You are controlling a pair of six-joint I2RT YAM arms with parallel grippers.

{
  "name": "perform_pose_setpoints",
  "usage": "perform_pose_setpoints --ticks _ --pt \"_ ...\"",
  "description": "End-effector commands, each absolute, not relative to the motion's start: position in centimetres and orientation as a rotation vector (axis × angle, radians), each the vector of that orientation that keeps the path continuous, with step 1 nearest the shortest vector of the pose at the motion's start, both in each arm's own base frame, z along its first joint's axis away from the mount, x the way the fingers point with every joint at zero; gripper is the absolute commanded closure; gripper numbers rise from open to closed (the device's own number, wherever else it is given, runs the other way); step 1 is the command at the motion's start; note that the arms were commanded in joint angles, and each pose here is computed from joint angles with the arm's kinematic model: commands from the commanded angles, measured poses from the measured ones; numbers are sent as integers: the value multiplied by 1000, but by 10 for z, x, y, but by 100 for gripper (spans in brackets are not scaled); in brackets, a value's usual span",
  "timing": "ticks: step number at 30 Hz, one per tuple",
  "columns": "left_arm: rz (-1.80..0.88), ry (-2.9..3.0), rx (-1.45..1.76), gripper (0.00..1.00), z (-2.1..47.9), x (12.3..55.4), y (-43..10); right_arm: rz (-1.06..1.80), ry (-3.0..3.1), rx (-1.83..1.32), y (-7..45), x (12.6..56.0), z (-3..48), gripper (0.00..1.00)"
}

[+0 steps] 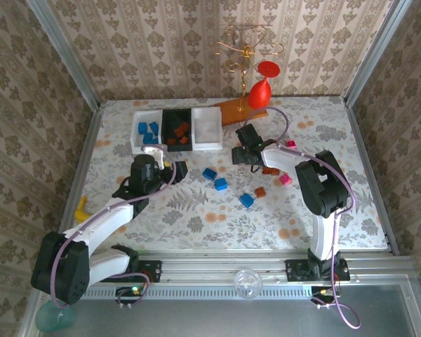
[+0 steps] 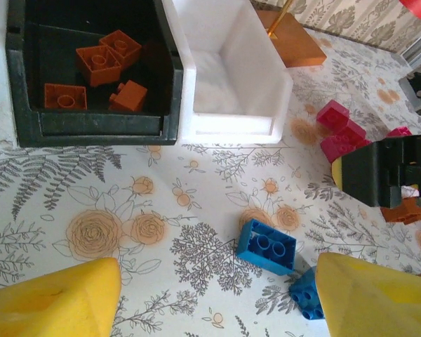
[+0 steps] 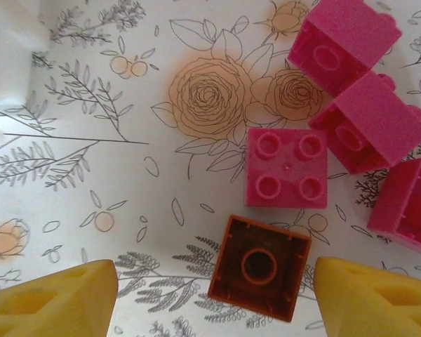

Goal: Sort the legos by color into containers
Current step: Pick up the lego from the center of the table.

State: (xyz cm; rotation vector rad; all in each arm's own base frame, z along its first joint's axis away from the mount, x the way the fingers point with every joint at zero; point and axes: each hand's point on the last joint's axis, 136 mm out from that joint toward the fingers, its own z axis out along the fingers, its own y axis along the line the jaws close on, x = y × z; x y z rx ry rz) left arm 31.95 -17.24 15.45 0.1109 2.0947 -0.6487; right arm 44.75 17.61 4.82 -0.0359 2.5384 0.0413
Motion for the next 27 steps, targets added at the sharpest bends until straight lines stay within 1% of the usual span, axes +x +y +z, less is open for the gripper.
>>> perform_pose_setpoints --ticks 1,6,11,14,19,23,27 --pt "-649 2049 86 25 167 320 -171 -6 2573 37 165 449 38 29" --pt "-647 2048 91 25 167 322 -172 7 2587 47 165 447 29 34" --pt "-656 2063 104 25 163 321 -175 27 2583 58 169 458 24 41" --pt "-647 2066 97 24 161 318 -173 19 2582 64 169 464 21 46" --pt "-605 2067 95 24 160 314 -165 24 2565 67 171 469 19 58" --pt "-582 2073 103 24 159 313 -162 90 2523 52 176 466 33 67" --pt "-548 2071 94 22 156 313 -155 334 2415 -16 208 454 72 72"
